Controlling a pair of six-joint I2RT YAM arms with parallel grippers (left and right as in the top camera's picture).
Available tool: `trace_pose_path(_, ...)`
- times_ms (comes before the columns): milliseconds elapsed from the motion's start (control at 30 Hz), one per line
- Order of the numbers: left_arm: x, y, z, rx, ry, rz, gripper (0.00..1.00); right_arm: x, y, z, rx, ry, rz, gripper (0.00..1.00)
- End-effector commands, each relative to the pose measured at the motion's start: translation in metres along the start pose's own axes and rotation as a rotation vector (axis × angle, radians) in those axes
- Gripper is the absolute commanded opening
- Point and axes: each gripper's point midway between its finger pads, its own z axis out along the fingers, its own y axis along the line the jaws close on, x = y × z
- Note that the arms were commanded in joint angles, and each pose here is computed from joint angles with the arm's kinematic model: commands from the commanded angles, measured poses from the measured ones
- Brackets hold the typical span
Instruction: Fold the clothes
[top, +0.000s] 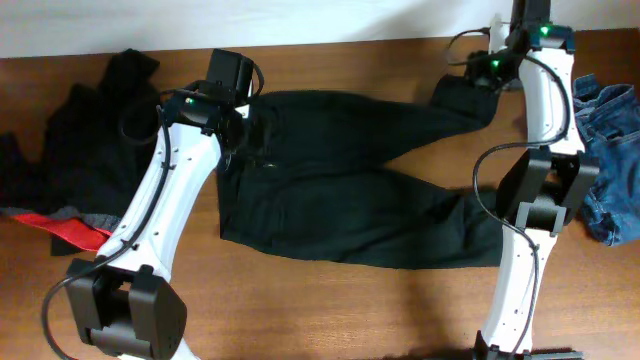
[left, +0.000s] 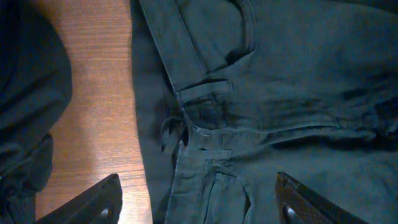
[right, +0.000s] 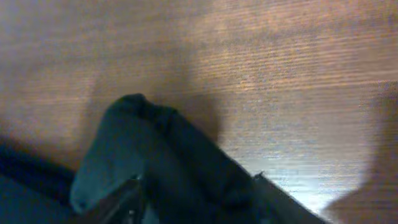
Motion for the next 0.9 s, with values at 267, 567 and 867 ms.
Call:
trace_pose_path(267, -0.004, 0.0, -0.001, -0.005, -0.011, 0.017, 0.78, -0.008, 0.008, 0.0, -0.038, -0.035, -0.04, 0.04)
trace_pose_path(567, -0.005, 0.0, -0.001, -0.006, -0.011, 0.017, 0.78, -0.059, 0.017, -0.102, -0.085, -0.248, 0.149, 0.04)
trace_pose_path(867, -0.008, -0.001, -0.001, -0.003, -0.025, 0.015, 0.78, 0.019, -0.042, -0.08, 0.166, 0.021, 0.448, 0.04)
